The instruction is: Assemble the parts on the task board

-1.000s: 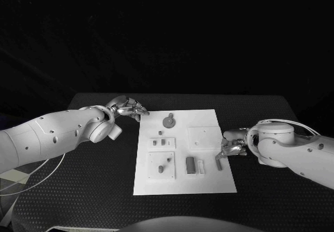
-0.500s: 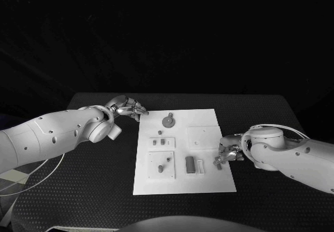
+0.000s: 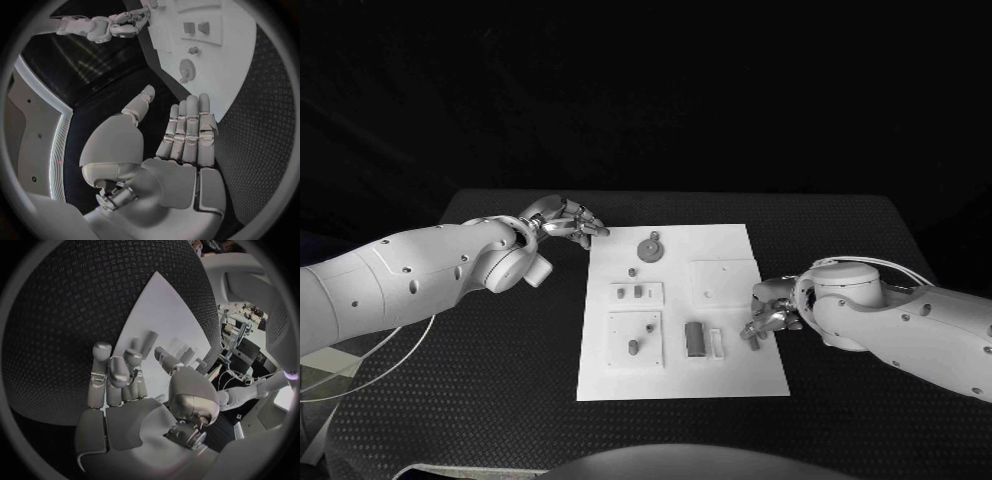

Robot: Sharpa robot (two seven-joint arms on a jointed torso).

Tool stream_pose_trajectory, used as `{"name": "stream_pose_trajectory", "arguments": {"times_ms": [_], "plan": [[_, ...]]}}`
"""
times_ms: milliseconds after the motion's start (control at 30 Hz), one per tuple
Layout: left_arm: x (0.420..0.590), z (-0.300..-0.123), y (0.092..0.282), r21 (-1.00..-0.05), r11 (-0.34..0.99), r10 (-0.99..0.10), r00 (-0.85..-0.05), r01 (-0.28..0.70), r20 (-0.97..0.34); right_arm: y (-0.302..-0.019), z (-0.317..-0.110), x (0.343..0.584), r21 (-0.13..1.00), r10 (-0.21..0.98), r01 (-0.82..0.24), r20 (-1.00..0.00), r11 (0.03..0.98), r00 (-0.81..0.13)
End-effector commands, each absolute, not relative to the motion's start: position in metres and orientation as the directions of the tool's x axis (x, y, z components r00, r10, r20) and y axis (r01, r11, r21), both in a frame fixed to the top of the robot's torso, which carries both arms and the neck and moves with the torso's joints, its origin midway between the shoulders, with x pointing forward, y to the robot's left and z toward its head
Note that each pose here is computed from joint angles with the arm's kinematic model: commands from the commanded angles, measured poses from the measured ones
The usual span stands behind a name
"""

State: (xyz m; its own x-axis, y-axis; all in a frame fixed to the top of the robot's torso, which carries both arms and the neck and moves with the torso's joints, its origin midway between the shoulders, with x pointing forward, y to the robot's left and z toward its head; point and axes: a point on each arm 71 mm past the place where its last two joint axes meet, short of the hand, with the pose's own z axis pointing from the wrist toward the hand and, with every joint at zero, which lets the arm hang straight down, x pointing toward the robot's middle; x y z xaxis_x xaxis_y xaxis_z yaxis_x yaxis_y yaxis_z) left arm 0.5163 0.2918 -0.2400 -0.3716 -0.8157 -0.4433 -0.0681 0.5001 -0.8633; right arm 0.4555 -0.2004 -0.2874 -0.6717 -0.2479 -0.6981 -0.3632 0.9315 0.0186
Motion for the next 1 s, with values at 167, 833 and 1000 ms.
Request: {"name": "stream_pose_trajectory", "arguments": {"times_ms": [167, 833, 1000], "plan": [[0.5159, -0.2395, 0.2901, -0.868, 0.492, -0.816, -0.383, -0.064, -0.434, -0.203, -0.3005, 0.4483, -0.062, -0.345, -0.407, -0.654, 0.911, -0.673], [0.516, -0.2395, 0.2897, -0.868, 0.492, -0.815, -0.383, -0.065, -0.434, -0.1996, -0.2974, 0.4459, 0.008, -0.265, -0.377, -0.696, 0.926, -0.667], [0.516, -0.2397, 0.2896, -0.868, 0.492, -0.815, -0.385, -0.066, -0.433, -0.1964, -0.2934, 0.4415, 0.116, -0.152, -0.321, -0.698, 0.94, -0.7]]}}
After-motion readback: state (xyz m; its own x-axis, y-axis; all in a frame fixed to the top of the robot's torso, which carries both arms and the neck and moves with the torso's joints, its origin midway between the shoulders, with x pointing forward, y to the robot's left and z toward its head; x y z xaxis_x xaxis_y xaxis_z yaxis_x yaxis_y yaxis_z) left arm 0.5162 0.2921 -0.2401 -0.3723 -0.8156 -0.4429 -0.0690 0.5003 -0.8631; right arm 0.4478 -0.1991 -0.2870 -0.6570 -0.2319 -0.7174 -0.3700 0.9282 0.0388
